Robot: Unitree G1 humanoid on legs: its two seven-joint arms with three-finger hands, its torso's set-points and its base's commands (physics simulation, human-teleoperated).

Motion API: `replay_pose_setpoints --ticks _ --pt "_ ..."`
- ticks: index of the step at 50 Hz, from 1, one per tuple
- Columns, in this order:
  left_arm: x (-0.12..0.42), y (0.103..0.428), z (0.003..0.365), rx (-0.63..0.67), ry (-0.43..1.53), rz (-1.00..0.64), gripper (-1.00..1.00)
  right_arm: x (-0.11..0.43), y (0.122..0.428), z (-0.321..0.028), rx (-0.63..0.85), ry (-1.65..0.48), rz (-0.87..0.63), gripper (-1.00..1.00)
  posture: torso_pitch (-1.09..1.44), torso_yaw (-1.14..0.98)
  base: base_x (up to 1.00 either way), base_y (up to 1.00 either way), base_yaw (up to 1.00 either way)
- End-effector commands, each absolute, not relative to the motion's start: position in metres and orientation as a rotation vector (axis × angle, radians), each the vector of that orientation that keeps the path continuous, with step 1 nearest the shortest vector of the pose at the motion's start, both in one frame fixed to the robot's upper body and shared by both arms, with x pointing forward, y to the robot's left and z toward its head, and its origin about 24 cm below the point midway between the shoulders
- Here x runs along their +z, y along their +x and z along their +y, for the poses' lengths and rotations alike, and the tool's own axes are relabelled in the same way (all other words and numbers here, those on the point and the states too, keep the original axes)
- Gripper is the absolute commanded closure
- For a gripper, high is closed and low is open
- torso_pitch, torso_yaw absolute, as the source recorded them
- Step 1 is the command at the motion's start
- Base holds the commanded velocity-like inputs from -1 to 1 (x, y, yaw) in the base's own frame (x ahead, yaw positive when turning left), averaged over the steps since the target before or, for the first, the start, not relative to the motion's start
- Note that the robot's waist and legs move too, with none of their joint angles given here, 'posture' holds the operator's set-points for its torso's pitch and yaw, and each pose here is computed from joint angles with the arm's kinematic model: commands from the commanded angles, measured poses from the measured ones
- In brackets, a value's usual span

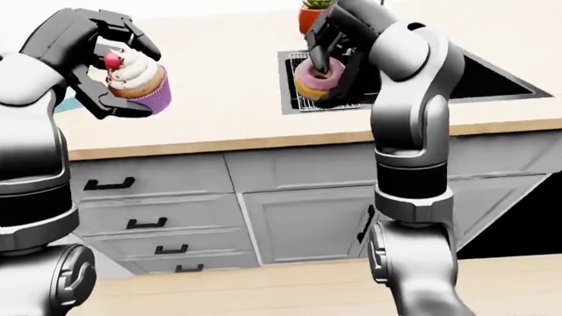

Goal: Move the dessert items from the plate to the tray.

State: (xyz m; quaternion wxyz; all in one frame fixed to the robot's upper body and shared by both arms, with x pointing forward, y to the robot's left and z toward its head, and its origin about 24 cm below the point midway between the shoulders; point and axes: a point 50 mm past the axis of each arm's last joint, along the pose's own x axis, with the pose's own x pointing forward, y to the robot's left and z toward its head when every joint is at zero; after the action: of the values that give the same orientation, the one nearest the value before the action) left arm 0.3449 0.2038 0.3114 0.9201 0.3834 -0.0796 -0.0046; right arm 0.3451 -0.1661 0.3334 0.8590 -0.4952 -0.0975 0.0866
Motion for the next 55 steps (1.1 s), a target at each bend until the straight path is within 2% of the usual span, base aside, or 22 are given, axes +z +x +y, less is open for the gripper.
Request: replay_pose_setpoints --ticks 1,31,43,55 --pt "0.328 0.340 0.202 0.017 0.797 -0.230 1.00 0.349 0.339 -0.167 0.146 -1.050 -0.258 1.00 0.00 0.00 0.04 1.00 0.00" --pt "0.325 0.339 0.201 0.017 0.792 -0.228 1.00 0.348 0.338 -0.166 0.154 -1.040 -0.266 1.00 0.00 0.00 0.04 1.00 0.00" --pt "0.330 0.339 0.196 0.008 0.802 -0.237 1.00 0.354 0.334 -0.168 0.156 -1.025 -0.290 1.00 0.00 0.00 0.04 0.00 1.00" --pt "0.344 0.337 0.181 -0.015 0.816 -0.264 1.00 0.364 0.332 -0.175 0.126 -0.970 -0.325 1.00 0.00 0.00 0.05 -0.16 0.00"
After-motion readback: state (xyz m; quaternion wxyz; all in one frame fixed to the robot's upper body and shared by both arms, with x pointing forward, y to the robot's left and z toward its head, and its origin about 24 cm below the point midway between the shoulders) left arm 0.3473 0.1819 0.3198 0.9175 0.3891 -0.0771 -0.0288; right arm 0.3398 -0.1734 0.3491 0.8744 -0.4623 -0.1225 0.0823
